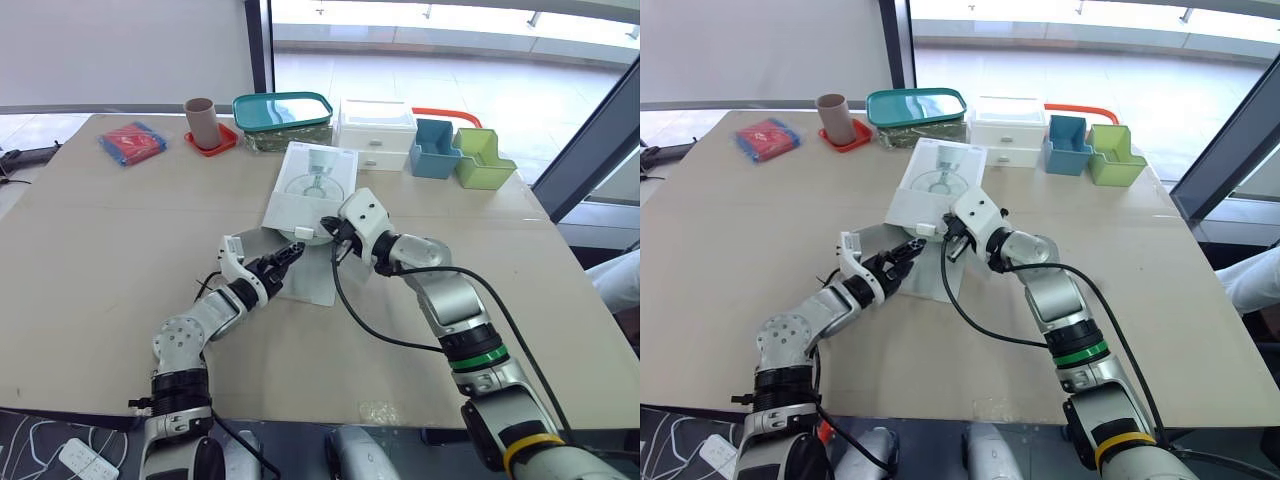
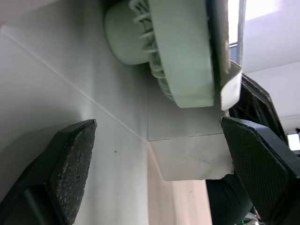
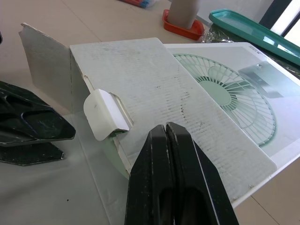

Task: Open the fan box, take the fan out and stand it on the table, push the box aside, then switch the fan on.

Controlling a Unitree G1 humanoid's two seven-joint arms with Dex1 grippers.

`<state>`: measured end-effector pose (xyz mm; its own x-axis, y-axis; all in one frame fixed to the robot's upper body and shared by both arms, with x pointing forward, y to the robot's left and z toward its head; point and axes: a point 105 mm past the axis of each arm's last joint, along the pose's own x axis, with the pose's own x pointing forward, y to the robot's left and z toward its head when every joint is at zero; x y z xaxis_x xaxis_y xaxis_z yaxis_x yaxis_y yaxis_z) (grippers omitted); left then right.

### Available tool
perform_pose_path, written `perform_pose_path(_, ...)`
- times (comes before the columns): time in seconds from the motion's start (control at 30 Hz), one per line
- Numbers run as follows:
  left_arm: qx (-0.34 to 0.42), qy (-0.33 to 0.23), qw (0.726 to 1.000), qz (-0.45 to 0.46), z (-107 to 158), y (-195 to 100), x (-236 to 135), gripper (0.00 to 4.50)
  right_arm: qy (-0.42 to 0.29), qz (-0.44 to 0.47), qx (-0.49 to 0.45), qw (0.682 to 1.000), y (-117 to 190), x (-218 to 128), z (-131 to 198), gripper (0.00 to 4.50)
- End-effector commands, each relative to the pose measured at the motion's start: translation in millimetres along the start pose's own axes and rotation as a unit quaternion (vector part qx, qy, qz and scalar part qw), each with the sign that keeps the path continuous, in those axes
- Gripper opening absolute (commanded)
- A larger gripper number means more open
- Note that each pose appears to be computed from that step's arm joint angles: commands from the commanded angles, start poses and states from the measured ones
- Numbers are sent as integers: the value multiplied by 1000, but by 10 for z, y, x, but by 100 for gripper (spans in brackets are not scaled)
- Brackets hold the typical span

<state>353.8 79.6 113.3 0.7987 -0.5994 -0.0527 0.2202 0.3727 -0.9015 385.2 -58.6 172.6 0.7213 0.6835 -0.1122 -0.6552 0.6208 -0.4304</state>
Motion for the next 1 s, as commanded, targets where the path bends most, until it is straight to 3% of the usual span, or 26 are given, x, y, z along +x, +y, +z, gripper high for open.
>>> perform_pose_path(0.03,-17,-19,1000,13,80,-1,4,449,-7,-6,-5,1000,-41,-15,47,0)
perform_pose_path(0.3,-20,8,1000,21,-18,-28,73,449,-7,-6,-5,1000,-43,-5,52,0)
perform_pose_path(1.0,-25,16,1000,-6,-28,-154,159,449,-7,-7,-5,1000,-30,0,47,0)
